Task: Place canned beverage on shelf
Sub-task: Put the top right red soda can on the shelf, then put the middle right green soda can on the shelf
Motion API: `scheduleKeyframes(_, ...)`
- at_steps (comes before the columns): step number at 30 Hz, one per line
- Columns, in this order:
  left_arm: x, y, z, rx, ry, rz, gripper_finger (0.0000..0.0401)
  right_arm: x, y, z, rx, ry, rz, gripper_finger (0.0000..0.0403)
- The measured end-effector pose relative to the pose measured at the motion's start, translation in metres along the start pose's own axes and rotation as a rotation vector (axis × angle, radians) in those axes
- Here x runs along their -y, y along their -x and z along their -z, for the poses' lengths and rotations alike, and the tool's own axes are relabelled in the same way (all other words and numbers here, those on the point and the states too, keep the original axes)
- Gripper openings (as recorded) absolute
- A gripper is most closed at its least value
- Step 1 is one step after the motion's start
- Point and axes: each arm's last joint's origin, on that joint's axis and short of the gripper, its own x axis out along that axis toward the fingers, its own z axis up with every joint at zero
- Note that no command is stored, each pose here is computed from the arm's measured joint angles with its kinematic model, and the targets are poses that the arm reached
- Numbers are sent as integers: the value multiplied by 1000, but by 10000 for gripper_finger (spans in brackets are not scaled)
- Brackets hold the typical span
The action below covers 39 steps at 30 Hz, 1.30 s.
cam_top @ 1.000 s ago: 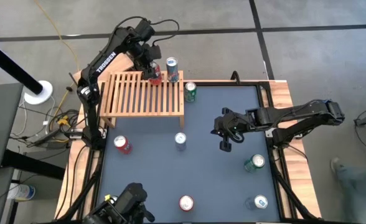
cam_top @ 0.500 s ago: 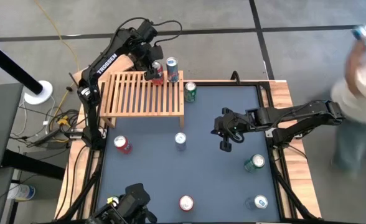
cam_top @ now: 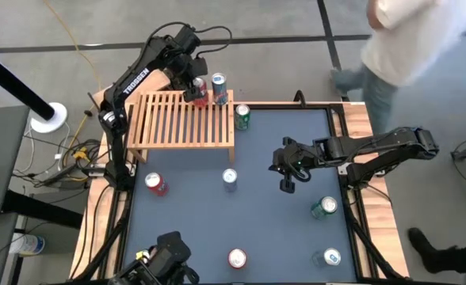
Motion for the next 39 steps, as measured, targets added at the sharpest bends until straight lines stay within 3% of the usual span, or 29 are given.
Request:
scheduleKeyframes(19,9,6,-4,1,-20,-27,332,0,0,0,0,1,0,0)
scheduleKeyframes(39,18,53,5,78,1,-145,332,0,0,0,3,0,0,0)
